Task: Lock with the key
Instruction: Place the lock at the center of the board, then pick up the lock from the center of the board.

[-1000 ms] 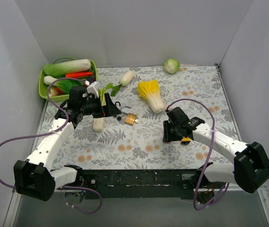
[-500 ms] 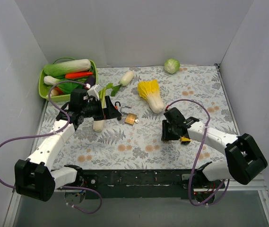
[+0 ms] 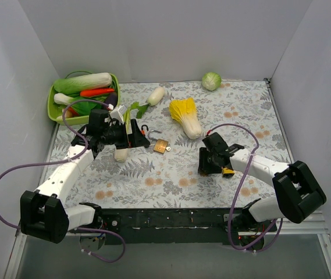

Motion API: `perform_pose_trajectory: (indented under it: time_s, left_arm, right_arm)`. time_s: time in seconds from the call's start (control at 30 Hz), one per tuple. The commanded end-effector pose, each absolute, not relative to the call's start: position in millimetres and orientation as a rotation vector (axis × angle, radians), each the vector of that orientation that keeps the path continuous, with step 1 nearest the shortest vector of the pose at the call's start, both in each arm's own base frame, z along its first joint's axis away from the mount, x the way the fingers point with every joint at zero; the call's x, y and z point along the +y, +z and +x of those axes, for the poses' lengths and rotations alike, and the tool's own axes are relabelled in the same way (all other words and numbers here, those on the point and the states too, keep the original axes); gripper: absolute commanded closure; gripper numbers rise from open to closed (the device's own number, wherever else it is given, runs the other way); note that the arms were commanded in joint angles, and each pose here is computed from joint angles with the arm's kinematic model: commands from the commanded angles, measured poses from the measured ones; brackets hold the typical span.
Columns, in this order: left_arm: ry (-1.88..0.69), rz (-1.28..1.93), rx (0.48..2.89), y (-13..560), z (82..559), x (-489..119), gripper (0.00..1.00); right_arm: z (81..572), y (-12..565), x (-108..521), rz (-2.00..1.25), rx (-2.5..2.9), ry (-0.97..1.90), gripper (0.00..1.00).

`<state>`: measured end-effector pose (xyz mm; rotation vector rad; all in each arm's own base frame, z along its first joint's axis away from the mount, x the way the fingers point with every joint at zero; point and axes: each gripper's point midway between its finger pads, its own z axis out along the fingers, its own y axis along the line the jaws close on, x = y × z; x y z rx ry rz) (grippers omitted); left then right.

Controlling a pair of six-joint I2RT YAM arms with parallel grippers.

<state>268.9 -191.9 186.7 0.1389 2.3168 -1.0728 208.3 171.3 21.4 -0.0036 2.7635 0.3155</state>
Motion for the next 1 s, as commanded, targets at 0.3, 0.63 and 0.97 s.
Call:
perform_pose_trajectory:
  time_s: [0.3,0.63,0.97]
  left_arm:
    - [-0.888,0.397,2.322,185,292,-180,0.02]
    - [-0.799,0.507,2.359,174,338,-193,0.02]
    - [-0.749,1.695,1.890,138,352,-194,0.14]
  right_arm:
    - [227,53,181,-0.056,2.675,0.395,0.30]
    - [258,113,201,-0.349,2.424,0.483,0.23]
    - [252,146,229,-0.915,2.239,0.617,0.12]
